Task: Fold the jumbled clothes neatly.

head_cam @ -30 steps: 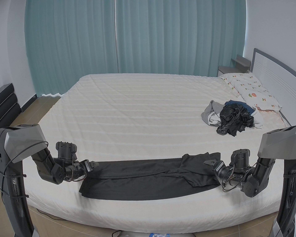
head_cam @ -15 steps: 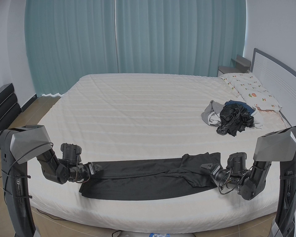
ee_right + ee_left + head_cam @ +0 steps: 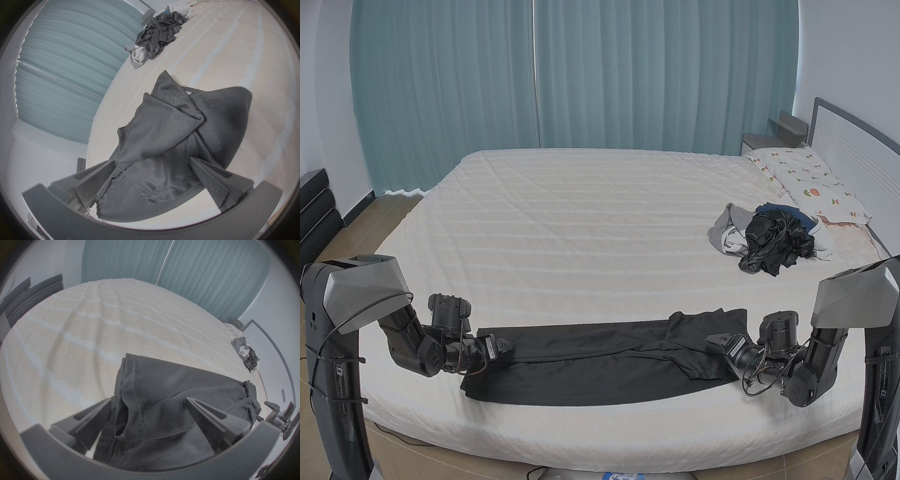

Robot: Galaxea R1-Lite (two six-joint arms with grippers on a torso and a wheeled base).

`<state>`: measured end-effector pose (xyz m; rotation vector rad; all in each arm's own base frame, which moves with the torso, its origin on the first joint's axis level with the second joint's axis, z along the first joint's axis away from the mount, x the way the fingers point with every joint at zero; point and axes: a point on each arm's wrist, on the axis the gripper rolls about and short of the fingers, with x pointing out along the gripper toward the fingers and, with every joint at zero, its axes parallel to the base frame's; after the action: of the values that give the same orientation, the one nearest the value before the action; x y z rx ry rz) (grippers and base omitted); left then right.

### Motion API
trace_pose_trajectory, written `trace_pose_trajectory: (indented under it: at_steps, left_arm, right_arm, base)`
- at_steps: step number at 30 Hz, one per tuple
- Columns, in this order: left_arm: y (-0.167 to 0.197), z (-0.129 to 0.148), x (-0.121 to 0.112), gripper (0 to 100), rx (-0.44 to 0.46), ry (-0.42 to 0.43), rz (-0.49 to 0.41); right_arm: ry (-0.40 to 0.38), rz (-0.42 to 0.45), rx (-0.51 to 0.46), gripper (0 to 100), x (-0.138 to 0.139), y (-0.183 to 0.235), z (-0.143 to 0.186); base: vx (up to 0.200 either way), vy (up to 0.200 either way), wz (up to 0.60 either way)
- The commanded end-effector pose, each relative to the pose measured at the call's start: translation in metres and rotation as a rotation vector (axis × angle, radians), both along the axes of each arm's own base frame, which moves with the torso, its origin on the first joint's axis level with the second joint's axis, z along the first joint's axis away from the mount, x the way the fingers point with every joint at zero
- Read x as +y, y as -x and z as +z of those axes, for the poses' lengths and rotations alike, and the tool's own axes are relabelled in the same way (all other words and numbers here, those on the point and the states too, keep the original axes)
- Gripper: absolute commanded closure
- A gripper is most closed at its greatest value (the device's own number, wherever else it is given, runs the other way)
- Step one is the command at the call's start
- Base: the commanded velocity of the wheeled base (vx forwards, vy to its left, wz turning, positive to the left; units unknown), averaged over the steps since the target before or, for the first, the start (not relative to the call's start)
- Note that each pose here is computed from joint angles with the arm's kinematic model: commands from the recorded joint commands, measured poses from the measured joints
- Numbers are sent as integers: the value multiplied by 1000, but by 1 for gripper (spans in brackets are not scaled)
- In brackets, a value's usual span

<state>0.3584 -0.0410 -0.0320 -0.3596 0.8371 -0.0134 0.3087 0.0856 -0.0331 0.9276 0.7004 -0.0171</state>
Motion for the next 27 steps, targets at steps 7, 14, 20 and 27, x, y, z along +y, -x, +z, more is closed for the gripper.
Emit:
trace_pose_trajectory:
  at_steps: [7, 14, 20, 27]
  left_arm:
    - [3, -3, 2, 100, 12, 5, 4]
    - [1, 2, 3, 100, -12, 8, 12]
    - [1, 3, 5, 100, -62, 11, 19]
    - [3, 2, 4, 100, -79, 13, 16]
  right_arm:
    - [1, 3, 1, 0, 0, 0, 0]
    - [-1, 4, 0, 0, 0, 0, 0]
    - [0, 4, 2, 0, 0, 0, -1]
    - [-1, 3, 0, 0, 0, 0, 0]
  base:
    - [0, 0, 0]
    - [0, 0, 0]
    - [0, 0, 0]
    - [0, 0, 0]
